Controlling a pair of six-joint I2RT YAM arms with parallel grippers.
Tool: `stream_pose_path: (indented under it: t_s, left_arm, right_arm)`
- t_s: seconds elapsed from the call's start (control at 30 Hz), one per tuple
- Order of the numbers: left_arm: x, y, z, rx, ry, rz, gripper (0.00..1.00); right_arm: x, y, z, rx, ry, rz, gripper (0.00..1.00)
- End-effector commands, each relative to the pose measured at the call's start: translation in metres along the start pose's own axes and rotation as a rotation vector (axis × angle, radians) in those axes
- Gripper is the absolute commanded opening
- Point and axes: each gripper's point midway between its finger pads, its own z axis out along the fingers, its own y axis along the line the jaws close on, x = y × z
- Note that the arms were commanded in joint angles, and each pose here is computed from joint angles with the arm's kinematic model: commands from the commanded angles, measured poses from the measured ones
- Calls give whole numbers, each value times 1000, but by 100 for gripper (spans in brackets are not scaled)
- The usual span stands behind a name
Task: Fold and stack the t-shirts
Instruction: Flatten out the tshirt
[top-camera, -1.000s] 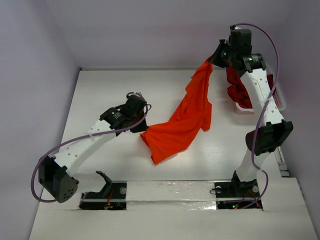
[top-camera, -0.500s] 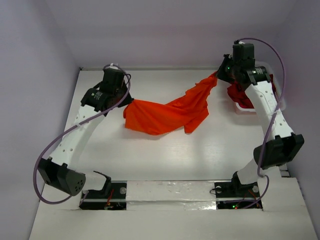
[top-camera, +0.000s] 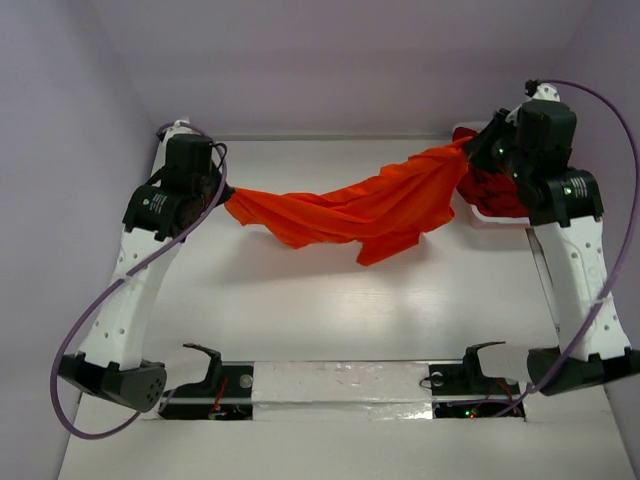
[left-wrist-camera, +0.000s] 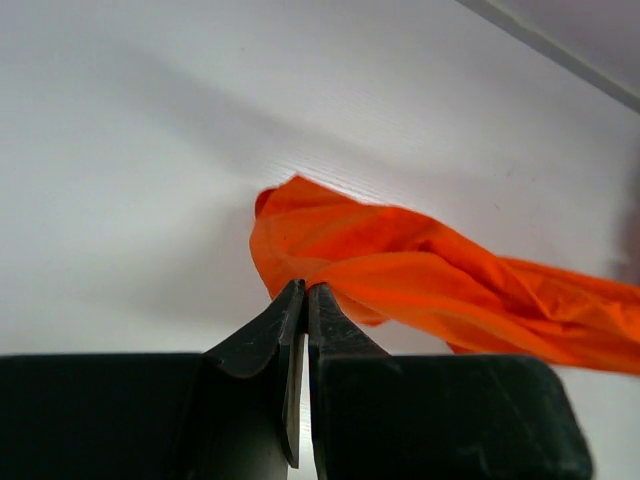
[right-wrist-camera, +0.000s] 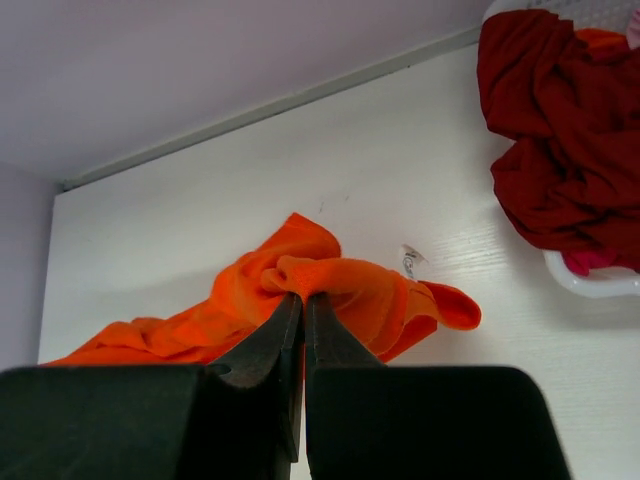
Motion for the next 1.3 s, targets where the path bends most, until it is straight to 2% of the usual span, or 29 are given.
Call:
stream_pose_path:
  t_s: [0.0,0.13,0.43,0.7,0.87,1.0,1.1,1.27]
  left_arm:
    - [-17,21,-20,-47,-84,-54,0]
    - [-35,36,-39,-89,-166,-85,0]
    - [-44,47,-71,-65,-248,-151,0]
    - [-29,61,-101,-9,-287,-227,0]
    - [-31,71,-136,31,-353,-249,0]
    - [-32,72,-157,47,-342,-247,0]
    - [-44,65,-174,82,-357,-251,0]
    - [-74,34,-160,113,-347,-218,0]
  right_arm:
    - [-8,-9,-29,12,-61,33,0]
    - [-9,-23,-55,53,-107,35,0]
    - [6,-42,-112,79,-126,83,0]
    - [29,-59,-171,84,-131,108,0]
    - [43,-65,-208,67,-118,108,0]
    - [50,-69,-234,59,-115,119,0]
    - [47,-64,-243,36,-117,126,0]
    - [19,-38,-211,-19,-123,132,0]
